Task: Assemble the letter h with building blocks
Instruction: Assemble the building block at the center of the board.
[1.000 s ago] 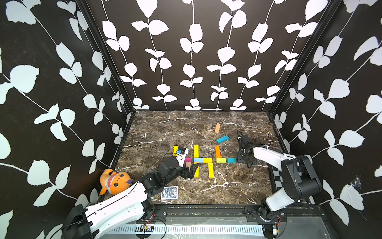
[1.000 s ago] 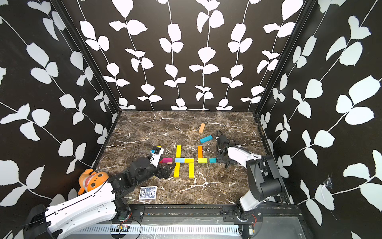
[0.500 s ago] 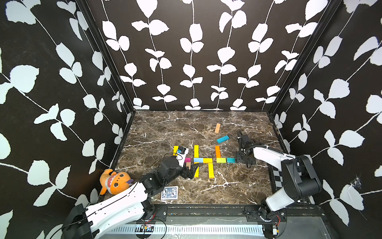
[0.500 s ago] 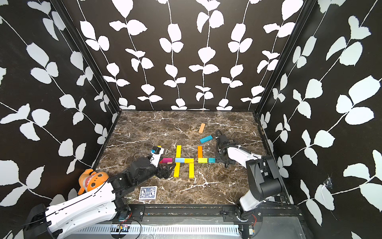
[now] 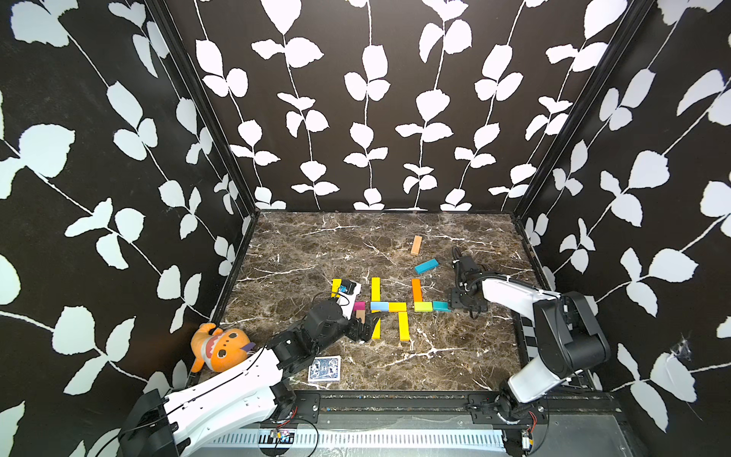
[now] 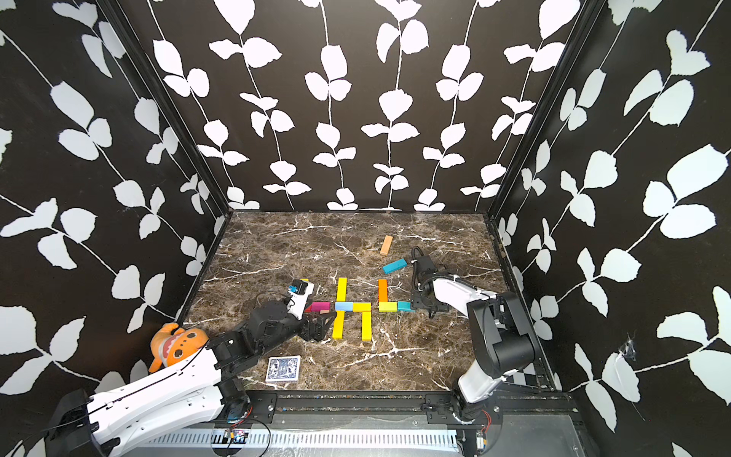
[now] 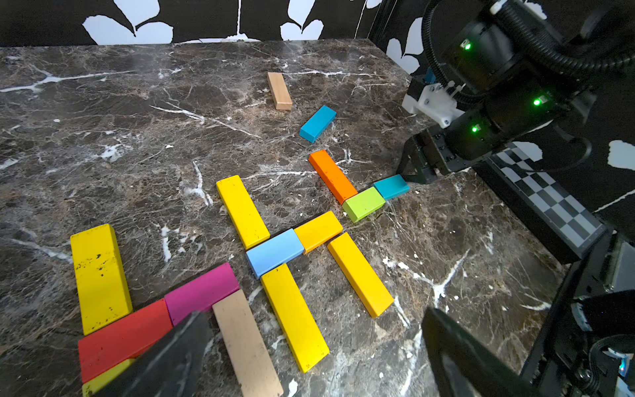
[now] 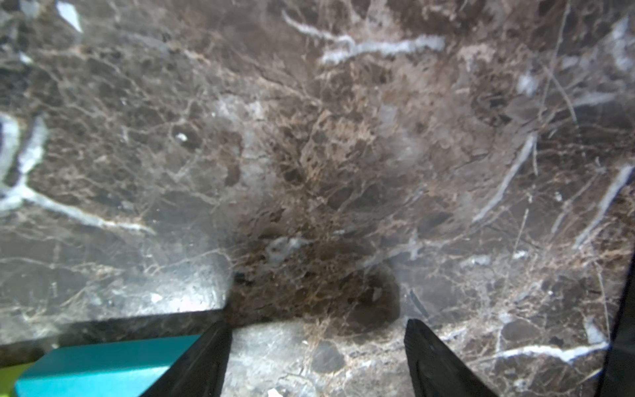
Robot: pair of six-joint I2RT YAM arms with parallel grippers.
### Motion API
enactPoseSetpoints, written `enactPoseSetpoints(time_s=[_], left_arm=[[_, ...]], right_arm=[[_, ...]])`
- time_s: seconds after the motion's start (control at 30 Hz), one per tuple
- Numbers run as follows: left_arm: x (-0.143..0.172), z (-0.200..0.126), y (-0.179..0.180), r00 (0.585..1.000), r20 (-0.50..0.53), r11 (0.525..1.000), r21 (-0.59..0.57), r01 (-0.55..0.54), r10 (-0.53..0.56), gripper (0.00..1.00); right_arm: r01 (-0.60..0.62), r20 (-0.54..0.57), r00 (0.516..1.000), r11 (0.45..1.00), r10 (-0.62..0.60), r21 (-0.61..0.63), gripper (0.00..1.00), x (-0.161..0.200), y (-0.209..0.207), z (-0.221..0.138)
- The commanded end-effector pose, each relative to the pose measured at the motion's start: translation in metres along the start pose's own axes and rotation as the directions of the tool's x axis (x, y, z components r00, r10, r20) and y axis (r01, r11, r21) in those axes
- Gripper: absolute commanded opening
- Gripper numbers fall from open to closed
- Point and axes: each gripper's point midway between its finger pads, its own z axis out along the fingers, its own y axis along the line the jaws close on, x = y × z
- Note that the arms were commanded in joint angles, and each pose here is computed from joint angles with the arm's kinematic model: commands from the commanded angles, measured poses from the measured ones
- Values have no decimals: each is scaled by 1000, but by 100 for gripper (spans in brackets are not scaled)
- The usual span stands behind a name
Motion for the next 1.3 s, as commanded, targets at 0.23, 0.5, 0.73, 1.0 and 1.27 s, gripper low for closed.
enactPoseSetpoints(time_s=[0.23, 0.5, 0.73, 1.0, 1.27], left_arm=[[-8, 0, -2, 1000, 23, 1000, 7, 7, -7, 99], [-8, 0, -2, 1000, 23, 1000, 6, 7, -8, 99], [-10, -1, -1, 999, 31, 1000, 4, 11, -11, 99], [-9, -3, -4, 999, 33, 1000, 21, 18, -18, 99], [-10, -19, -3, 998, 61, 999, 36, 17, -19, 99]], right_arm=[[14, -8, 1000, 1000, -14, -21, 82, -6, 8, 2], [-11, 35, 999, 1000, 12, -23, 84, -16, 6, -10], [-25, 181, 982, 984, 57, -177, 85, -61, 37, -59], [-172, 178, 963, 972, 200, -163, 85, -103, 93, -39], [-438, 186, 869, 887, 459, -144, 84, -140, 107, -15]])
